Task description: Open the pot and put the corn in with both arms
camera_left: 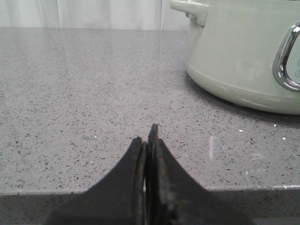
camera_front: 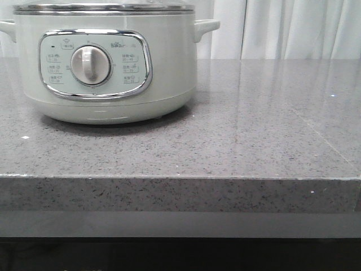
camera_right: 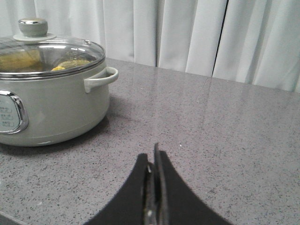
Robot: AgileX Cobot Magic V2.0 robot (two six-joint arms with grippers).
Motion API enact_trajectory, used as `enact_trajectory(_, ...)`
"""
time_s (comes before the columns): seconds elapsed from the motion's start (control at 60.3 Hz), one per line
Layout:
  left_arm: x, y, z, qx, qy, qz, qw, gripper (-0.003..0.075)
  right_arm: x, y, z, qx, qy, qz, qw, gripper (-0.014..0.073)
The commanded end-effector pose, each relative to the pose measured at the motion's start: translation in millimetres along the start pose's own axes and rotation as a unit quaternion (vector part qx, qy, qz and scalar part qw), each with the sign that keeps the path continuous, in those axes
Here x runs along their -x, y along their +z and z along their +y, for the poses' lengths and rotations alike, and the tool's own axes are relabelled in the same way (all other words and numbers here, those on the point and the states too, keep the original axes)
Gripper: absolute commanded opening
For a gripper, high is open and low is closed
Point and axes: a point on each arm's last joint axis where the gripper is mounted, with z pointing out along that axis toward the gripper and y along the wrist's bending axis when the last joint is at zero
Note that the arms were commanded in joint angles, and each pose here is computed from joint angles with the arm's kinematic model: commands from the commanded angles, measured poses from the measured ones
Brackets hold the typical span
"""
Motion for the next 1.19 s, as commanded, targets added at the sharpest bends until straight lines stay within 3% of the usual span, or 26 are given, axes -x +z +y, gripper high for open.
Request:
enact_trajectory(0.0,8.8,-2.3,0.9,0.006,-0.01,-0.056,0.998,-0.0018,15.0,-1.1,-1.8,-0.011,-0.008,-0.049,0.999,-0.0068)
enact_trajectory(0.912,8.8,-2.3,0.9,0.006,-0.01,-0.056,0.998,-0.0018,11.6,0.4,-2.2,-0.013,-0.01,-0.053,0.998,-0.0068)
enact_trajectory(1.177,8.8,-2.3,0.9,0.006,-0.01,-0.056,0.998,-0.0018,-37.5,-2.7,-13.9,-0.102,-0.015,-0.092,0.99,-0.0068)
